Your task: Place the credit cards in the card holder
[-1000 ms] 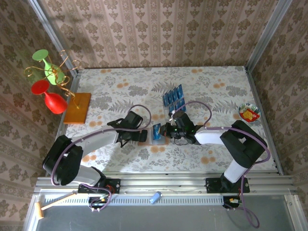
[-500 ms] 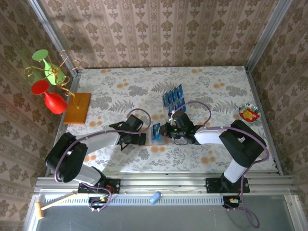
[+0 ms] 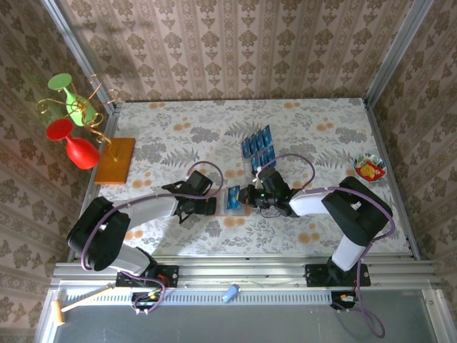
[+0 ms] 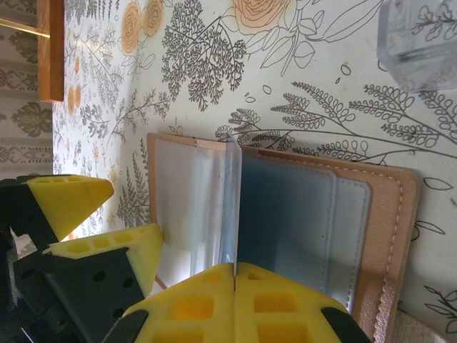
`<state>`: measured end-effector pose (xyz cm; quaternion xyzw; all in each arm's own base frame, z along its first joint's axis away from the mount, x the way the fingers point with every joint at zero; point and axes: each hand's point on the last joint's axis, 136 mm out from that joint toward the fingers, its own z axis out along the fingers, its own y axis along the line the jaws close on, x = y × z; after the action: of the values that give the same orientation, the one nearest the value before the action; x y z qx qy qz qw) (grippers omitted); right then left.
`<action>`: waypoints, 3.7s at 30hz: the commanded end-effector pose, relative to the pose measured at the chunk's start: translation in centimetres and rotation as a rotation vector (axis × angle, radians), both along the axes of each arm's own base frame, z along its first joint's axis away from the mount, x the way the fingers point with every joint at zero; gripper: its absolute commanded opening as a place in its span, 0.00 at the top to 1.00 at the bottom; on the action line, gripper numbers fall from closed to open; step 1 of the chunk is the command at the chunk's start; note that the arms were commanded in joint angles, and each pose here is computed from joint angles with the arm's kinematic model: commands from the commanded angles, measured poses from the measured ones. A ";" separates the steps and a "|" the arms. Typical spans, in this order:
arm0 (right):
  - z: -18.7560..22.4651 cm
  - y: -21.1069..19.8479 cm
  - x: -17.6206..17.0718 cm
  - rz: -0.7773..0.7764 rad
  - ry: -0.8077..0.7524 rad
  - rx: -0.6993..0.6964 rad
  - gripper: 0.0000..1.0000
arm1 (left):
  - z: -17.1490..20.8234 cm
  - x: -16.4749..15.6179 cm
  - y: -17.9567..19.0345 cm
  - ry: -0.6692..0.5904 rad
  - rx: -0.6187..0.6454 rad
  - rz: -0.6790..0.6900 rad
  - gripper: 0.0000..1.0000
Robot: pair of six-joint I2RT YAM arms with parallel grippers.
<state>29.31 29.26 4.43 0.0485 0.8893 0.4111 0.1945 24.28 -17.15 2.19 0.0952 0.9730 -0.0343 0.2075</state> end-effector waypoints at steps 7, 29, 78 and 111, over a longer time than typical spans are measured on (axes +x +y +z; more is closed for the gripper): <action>2.7 0.6 0.2 0.030 -0.051 0.060 1.00 | -0.8 -0.7 1.1 0.016 0.039 0.025 0.00; 1.5 2.3 0.2 -0.036 -0.093 0.063 1.00 | -1.1 -1.0 1.4 0.021 0.041 0.029 0.00; -0.8 1.7 -1.8 -0.043 -0.036 0.083 1.00 | -1.1 -0.9 1.3 0.015 0.040 0.027 0.00; -2.2 2.0 -2.8 -0.028 0.005 0.106 1.00 | -1.2 -1.0 1.3 0.014 0.042 0.027 0.00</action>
<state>27.67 31.41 3.68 0.0769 0.8568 0.4627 0.2140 24.31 -17.17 1.93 0.0872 0.9726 -0.0390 0.2121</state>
